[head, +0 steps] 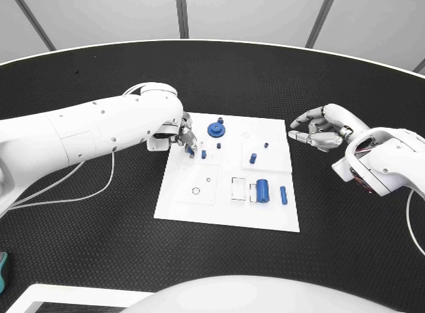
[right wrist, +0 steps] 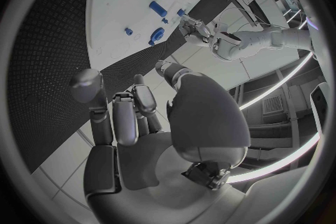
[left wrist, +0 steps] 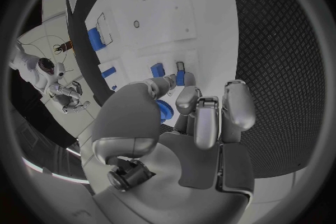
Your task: Assemble the parts on the task board
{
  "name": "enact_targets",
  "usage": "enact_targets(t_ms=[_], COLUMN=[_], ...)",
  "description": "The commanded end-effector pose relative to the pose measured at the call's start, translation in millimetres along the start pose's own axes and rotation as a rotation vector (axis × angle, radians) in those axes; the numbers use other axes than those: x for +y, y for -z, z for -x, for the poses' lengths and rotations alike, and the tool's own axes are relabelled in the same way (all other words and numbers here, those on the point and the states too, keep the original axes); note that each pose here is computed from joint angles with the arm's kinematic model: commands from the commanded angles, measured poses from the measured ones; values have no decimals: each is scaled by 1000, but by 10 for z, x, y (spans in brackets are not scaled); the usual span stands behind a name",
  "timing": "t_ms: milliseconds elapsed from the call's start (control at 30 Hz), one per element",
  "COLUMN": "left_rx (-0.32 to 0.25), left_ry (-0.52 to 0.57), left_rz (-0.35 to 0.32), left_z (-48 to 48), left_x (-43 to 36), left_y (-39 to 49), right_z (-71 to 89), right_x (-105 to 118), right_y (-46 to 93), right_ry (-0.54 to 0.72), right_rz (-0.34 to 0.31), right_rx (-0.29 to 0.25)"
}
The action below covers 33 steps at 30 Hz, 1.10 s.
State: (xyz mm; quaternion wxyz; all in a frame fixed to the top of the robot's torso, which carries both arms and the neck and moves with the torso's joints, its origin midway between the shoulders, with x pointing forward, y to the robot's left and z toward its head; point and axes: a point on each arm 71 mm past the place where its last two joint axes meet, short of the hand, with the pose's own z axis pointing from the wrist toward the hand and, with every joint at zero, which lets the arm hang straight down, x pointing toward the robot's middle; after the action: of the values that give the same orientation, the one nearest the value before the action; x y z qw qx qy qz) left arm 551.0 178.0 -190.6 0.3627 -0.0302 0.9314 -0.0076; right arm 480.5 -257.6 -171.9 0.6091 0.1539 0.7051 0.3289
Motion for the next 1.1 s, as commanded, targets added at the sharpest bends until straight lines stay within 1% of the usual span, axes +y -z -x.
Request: enact_targets(t_ms=[33,400,800,1100], left_rx=[5,10,4,17], left_ry=[-2,1,2,-11], left_rz=[1,-13,-23,-26], left_z=[-8,-39,-41,-58], left_x=[14,50,16,1], left_y=[5,35,39,46], right_z=[0,-1,-4,-2], right_x=[0,-1,2,-1], right_y=[0,-1,-3,-2], right_ry=[0,0,0,0], right_rz=[0,0,0,-1], right_rx=[1,2,3,3])
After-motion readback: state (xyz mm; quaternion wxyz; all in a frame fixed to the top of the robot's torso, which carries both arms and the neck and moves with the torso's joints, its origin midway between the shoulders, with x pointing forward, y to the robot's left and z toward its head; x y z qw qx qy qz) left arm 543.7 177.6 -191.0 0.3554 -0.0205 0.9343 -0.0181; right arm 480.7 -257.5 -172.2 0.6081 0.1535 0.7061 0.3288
